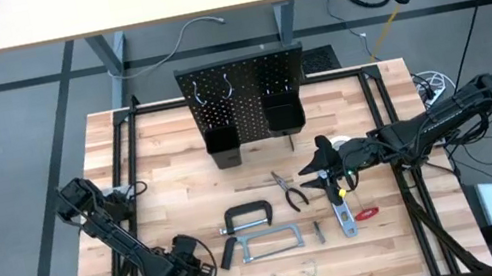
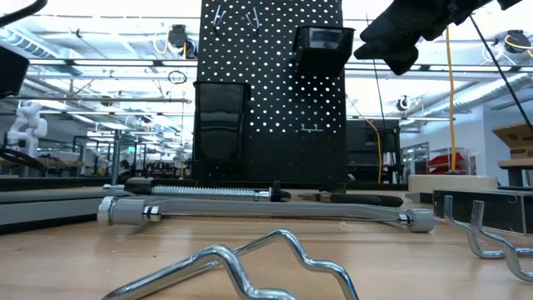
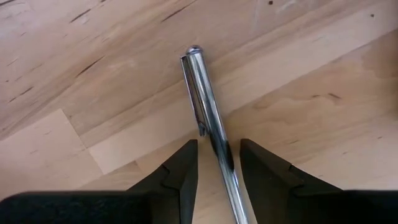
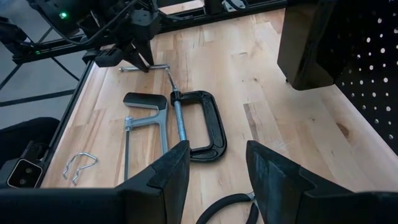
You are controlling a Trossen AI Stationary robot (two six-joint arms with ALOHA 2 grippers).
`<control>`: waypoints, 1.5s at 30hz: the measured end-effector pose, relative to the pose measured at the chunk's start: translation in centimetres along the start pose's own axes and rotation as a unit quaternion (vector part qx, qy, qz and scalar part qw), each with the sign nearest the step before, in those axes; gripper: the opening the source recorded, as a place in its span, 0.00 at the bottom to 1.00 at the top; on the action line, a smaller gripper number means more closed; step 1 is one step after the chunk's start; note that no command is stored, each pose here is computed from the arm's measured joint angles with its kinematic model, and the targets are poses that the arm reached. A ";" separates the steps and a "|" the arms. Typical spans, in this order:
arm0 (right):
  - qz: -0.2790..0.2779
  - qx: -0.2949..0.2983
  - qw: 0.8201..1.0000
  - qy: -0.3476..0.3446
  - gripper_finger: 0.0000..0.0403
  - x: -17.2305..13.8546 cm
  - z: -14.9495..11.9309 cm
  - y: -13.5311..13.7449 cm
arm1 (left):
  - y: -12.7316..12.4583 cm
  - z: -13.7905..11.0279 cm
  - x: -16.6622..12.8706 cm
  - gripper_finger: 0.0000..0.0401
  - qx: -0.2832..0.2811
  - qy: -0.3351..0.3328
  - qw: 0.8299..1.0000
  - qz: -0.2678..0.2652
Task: Hang tools onto peg board
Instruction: Put the silver pen into the bottom black bin on the peg board
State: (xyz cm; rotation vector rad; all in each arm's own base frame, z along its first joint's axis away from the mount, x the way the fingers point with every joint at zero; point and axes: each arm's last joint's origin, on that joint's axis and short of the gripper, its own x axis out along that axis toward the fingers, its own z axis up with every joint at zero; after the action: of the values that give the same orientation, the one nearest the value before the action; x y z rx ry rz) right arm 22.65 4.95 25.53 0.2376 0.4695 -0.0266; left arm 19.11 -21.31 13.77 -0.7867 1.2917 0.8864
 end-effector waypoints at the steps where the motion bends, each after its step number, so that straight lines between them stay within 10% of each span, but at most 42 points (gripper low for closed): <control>1: 0.000 0.000 1.000 0.000 0.38 0.0 0.0 0.0 | 0.0 0.0 0.0 0.30 0.005 0.000 1.000 0.000; 14: 0.000 0.000 1.000 0.000 0.38 0.0 0.0 0.0 | -0.1 0.0 0.1 0.03 0.037 0.002 0.999 -0.003; 45: -0.001 -0.003 1.000 -0.002 0.38 0.0 0.0 0.0 | 1.2 6.1 -10.4 0.03 0.067 -0.210 0.962 -0.158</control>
State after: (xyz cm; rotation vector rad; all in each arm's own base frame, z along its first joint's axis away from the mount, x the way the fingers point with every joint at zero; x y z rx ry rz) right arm 22.66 4.94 25.55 0.2304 0.4662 -0.0282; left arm 20.23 -16.48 24.86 -0.6325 0.8138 0.6549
